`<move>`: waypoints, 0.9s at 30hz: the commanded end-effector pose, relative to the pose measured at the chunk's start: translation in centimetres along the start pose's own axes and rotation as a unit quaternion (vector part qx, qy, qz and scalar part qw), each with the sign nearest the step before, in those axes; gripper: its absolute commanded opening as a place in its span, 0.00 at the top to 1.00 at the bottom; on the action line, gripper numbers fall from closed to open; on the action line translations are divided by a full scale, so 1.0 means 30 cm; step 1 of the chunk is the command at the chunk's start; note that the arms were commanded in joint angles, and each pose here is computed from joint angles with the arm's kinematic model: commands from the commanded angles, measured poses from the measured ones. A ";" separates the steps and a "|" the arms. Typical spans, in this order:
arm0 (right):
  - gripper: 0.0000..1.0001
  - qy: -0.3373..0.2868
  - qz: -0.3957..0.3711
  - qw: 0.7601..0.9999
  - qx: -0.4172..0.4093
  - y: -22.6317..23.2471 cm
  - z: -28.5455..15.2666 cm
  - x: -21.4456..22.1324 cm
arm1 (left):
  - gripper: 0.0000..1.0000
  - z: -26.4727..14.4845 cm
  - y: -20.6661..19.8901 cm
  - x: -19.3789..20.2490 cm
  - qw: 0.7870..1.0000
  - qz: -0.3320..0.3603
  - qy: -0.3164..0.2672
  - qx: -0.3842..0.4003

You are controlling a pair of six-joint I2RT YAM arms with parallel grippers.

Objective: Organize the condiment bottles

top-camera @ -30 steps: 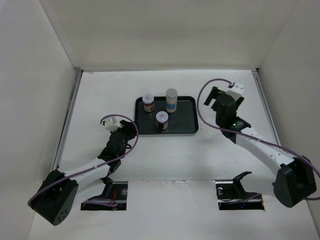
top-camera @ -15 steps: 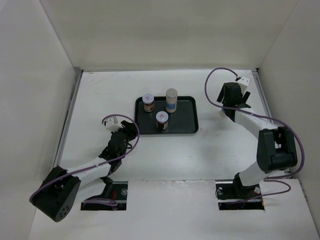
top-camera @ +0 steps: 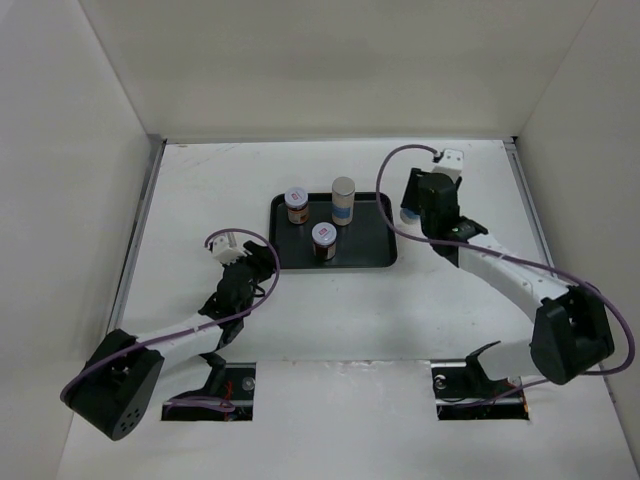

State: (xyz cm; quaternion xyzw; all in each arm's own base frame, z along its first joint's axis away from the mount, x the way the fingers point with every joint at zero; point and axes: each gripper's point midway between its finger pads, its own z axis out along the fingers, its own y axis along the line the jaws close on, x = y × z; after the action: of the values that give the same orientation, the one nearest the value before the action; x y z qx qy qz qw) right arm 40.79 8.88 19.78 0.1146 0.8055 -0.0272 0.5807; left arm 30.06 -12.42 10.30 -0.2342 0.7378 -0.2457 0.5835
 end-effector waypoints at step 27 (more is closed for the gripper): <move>0.00 -0.076 0.031 0.992 -0.098 0.304 -0.111 -0.116 | 0.00 0.019 -0.065 -0.082 0.999 -0.003 -0.036 0.020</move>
State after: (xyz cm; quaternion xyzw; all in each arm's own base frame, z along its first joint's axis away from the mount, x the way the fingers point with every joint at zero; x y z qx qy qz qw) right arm 42.01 19.08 20.27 0.0353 0.7990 0.0401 0.5989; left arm 30.10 -12.38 10.21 -0.2306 0.7399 -0.2411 0.5841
